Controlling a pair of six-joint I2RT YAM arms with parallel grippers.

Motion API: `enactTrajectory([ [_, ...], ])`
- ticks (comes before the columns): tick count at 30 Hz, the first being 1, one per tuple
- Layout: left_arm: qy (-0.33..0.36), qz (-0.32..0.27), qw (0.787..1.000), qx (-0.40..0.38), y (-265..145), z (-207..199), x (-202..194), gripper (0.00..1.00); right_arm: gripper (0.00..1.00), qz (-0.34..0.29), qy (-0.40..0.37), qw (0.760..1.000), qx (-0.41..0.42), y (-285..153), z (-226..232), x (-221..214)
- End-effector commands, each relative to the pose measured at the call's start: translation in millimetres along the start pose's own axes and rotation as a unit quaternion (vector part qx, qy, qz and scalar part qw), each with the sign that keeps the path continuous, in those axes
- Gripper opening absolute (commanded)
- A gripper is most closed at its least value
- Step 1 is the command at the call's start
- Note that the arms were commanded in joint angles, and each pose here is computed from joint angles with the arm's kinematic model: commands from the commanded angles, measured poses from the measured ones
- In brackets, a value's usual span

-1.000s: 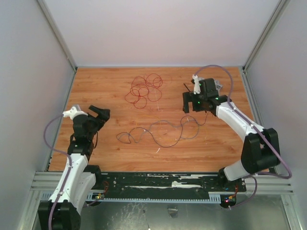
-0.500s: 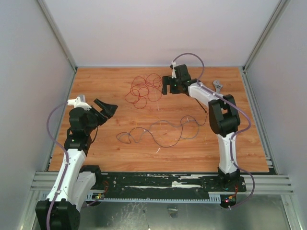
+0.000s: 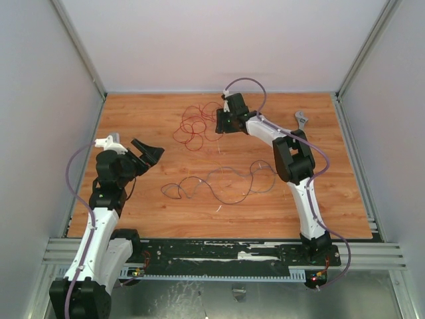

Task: Zip-tie the wires
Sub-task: Untie the cable at the center of the board.

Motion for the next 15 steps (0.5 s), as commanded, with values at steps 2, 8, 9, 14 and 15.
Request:
enactTrajectory([
  [2, 0.013, 0.0, 1.0, -0.015, -1, -4, 0, 0.98, 0.29, -0.003, 0.0, 1.0, 0.012, 5, 11, 4],
  [8, 0.015, -0.002, 0.999, -0.028, 0, -9, 4, 0.98, 0.0, -0.039, -0.034, 0.998, 0.024, -35, 36, 34],
  [9, 0.015, -0.003, 0.999, -0.035, 1, -12, 7, 0.98, 0.0, -0.054, -0.04, 0.997, 0.031, -51, 44, 46],
  [14, 0.014, -0.008, 0.995, -0.101, 10, -39, 30, 0.98, 0.0, -0.127, -0.085, 0.985, 0.077, -124, 88, 107],
  [15, 0.014, -0.008, 0.993, -0.114, 12, -45, 35, 0.98, 0.0, -0.148, -0.095, 0.981, 0.087, -142, 98, 121],
])
Point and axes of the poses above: each gripper's point midway between its finger pads, its own y axis out along the fingers, its own z axis along the line the jaws close on, x = y × z, the point moved 4 cm from there along -y, back along the fingers, and after that the axes turned 11 degrees about y, right-handed, at the moved point
